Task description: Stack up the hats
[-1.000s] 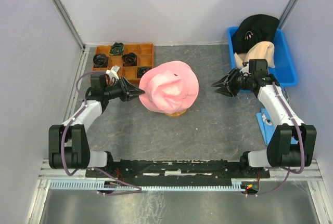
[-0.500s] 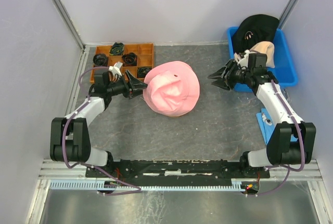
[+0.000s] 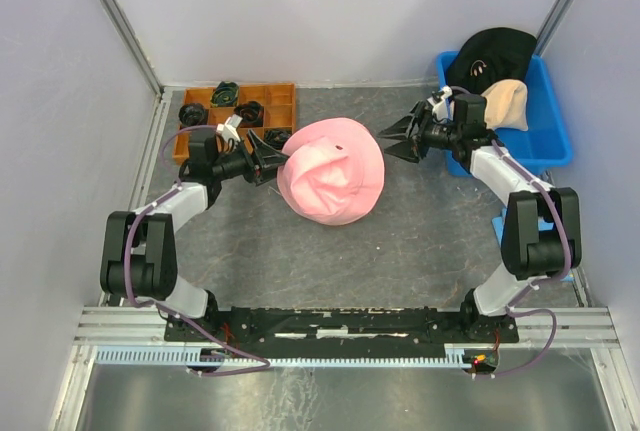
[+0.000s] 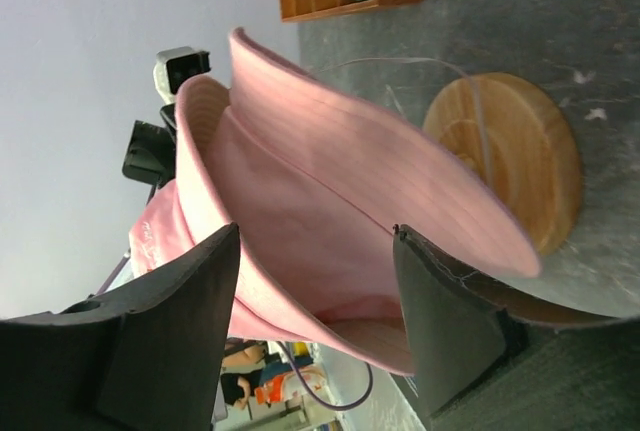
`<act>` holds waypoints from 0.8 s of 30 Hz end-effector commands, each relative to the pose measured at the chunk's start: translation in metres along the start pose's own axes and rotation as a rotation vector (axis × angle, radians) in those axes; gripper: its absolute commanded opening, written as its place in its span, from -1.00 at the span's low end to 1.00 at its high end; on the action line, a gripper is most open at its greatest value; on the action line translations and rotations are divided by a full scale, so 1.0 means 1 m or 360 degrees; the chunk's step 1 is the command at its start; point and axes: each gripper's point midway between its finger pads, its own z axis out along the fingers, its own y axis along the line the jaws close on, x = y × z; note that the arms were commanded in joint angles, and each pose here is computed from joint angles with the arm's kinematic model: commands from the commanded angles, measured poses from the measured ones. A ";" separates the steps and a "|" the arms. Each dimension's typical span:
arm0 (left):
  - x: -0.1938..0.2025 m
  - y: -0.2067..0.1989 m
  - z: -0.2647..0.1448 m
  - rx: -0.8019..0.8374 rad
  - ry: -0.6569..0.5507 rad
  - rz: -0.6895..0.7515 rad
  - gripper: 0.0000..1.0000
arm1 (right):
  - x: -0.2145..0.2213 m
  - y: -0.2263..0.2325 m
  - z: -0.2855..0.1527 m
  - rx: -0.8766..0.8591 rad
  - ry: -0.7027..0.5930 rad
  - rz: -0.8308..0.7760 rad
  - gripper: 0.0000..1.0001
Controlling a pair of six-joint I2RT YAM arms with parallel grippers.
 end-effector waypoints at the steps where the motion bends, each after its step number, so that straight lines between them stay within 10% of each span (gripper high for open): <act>1: -0.014 -0.026 0.001 0.0107 -0.0034 0.0068 0.45 | -0.005 0.055 0.007 -0.0300 0.0009 -0.0201 0.38; 24: -0.017 -0.029 0.001 0.0105 -0.0051 0.0046 0.45 | 0.023 0.074 0.027 -0.0394 0.0168 -0.0170 0.21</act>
